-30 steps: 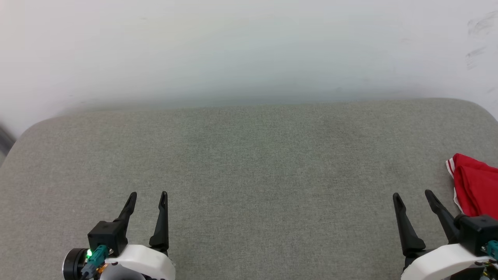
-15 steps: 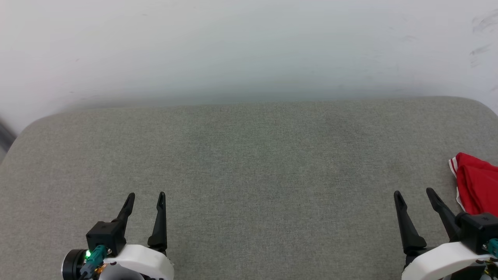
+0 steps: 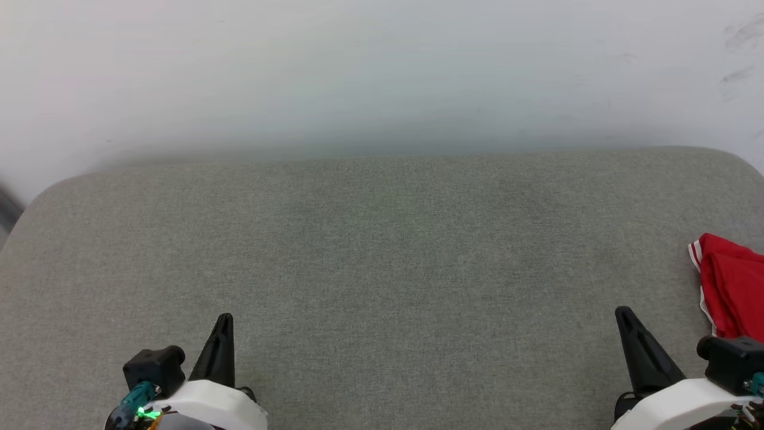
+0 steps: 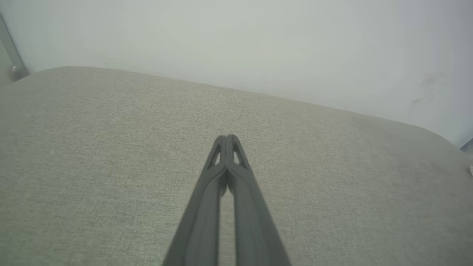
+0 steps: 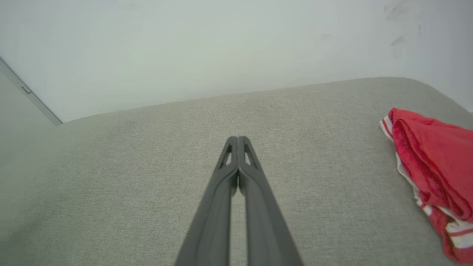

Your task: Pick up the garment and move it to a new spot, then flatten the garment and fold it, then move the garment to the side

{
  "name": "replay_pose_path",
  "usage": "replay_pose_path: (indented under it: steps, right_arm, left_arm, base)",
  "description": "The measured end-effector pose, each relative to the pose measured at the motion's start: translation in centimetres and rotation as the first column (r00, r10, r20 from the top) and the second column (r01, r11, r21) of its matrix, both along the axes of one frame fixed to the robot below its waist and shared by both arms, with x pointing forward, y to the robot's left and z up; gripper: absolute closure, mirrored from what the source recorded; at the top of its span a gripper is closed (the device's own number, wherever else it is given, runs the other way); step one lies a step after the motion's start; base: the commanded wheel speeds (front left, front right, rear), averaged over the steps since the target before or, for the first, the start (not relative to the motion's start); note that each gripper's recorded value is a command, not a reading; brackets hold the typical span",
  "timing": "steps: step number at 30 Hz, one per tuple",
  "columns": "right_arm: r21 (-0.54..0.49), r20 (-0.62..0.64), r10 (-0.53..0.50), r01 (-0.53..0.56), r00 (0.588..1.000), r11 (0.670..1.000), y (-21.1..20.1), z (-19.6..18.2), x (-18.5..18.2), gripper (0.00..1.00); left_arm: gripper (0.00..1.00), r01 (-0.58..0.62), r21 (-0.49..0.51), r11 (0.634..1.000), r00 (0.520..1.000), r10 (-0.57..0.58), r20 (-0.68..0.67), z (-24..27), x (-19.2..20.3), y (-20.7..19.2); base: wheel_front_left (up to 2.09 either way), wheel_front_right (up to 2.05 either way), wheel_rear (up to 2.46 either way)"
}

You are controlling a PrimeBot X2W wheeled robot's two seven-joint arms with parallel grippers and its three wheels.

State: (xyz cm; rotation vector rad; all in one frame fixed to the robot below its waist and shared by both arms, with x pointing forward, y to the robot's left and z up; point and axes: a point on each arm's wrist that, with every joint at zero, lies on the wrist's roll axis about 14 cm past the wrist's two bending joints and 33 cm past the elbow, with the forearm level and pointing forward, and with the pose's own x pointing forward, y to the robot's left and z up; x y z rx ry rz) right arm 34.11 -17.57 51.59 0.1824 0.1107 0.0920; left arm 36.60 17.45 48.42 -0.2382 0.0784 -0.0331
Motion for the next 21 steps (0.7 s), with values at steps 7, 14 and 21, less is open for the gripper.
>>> replay_pose_path:
  steps: [7,14,21]
  right_arm:
    - [0.14,-0.006,0.0,0.001,1.0,0.99,0.1,-0.2,0.4,1.0]
    - [0.263,-0.005,-0.005,0.006,1.0,0.965,0.1,-0.2,0.8,1.0]
    - [0.372,-0.01,-0.012,0.015,1.0,0.928,0.1,-0.4,1.2,1.0]
  left_arm:
    - [1.0,-0.03,-0.127,0.991,0.999,0.025,-0.043,-0.5,0.1,0.4]
    - [1.0,-0.058,-0.241,0.969,0.997,0.042,-0.072,-0.7,0.3,0.7]
    - [1.0,-0.077,-0.342,0.936,0.995,0.049,-0.091,-0.7,0.6,0.9]
  base:
    - [0.0,0.0,0.0]
    - [0.0,0.0,0.0]
    - [0.0,0.0,0.0]
